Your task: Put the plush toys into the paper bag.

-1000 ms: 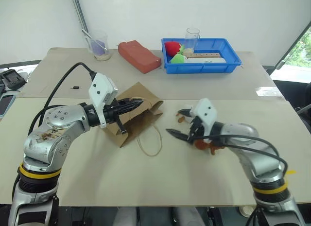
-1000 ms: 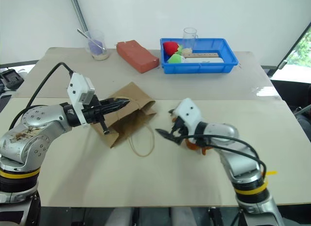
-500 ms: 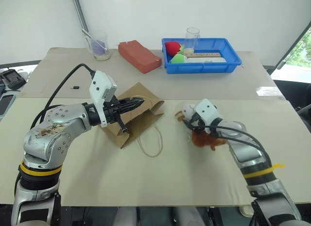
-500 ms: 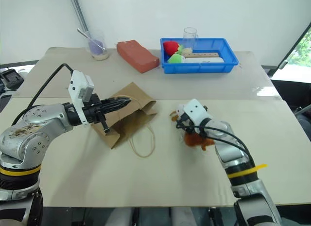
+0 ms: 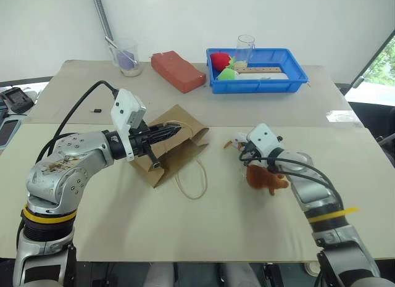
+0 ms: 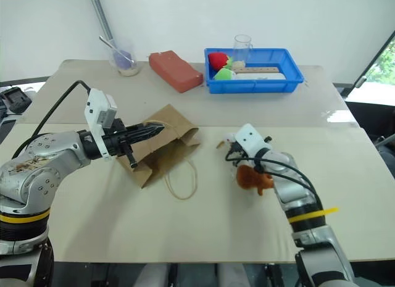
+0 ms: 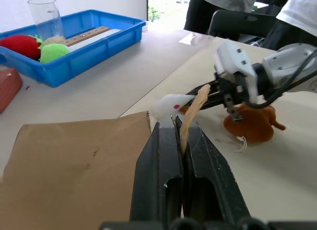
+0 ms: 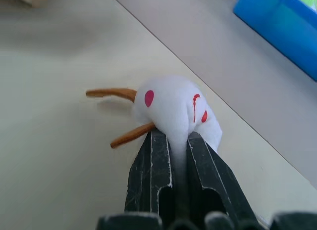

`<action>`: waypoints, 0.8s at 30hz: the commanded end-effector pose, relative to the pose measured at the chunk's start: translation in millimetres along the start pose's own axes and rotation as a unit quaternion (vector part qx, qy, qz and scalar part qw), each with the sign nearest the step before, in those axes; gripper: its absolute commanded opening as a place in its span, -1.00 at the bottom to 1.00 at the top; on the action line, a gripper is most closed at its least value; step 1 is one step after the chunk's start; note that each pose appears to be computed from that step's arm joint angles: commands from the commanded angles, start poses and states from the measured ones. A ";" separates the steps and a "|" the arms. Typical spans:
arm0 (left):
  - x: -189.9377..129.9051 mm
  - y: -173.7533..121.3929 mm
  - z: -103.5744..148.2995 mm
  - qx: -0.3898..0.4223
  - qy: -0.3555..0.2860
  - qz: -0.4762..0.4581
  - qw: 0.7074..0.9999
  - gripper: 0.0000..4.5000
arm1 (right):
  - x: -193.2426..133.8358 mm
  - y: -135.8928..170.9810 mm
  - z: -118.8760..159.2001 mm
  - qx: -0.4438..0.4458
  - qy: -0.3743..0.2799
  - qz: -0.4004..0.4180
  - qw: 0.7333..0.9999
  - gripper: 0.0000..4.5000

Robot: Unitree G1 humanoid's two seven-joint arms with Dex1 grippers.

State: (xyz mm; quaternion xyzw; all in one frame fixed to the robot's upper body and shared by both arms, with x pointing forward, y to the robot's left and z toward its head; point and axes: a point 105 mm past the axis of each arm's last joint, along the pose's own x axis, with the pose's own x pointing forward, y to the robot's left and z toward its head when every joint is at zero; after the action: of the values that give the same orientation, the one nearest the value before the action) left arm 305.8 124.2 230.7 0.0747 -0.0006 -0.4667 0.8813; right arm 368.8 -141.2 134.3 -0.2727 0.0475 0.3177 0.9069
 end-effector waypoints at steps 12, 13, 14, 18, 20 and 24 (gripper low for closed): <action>9.6 -3.2 19.9 -0.060 -0.021 -0.042 0.997 -1.00 | -7.8 98.8 102.7 -0.030 -0.153 0.210 0.965 -0.99; 10.4 -4.2 19.8 -0.065 -0.020 -0.045 0.997 -1.00 | -1.1 99.5 105.4 -0.031 -0.158 0.200 0.967 -0.99; 11.0 -4.9 19.8 -0.068 -0.019 -0.047 0.996 -1.00 | 3.3 100.0 107.4 -0.032 -0.162 0.193 0.967 -0.99; 11.8 -6.4 19.1 -0.079 -0.017 -0.049 0.996 -1.00 | 17.4 102.9 113.7 -0.030 -0.170 0.176 0.969 -0.99; 12.3 -8.0 19.0 -0.087 -0.018 -0.053 0.995 -1.00 | 23.3 103.7 110.0 -0.035 -0.164 0.170 0.971 -0.99; 11.5 -6.2 21.7 -0.104 -0.025 -0.051 0.993 -1.00 | 31.3 105.3 106.0 -0.046 -0.159 0.161 0.973 -0.99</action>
State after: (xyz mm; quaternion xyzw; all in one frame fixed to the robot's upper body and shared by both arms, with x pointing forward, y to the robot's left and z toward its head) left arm 307.2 107.3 235.0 -0.0259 0.0555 -0.5082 0.8591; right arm 322.7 -7.1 152.2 -0.2398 -0.0310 0.5000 0.8316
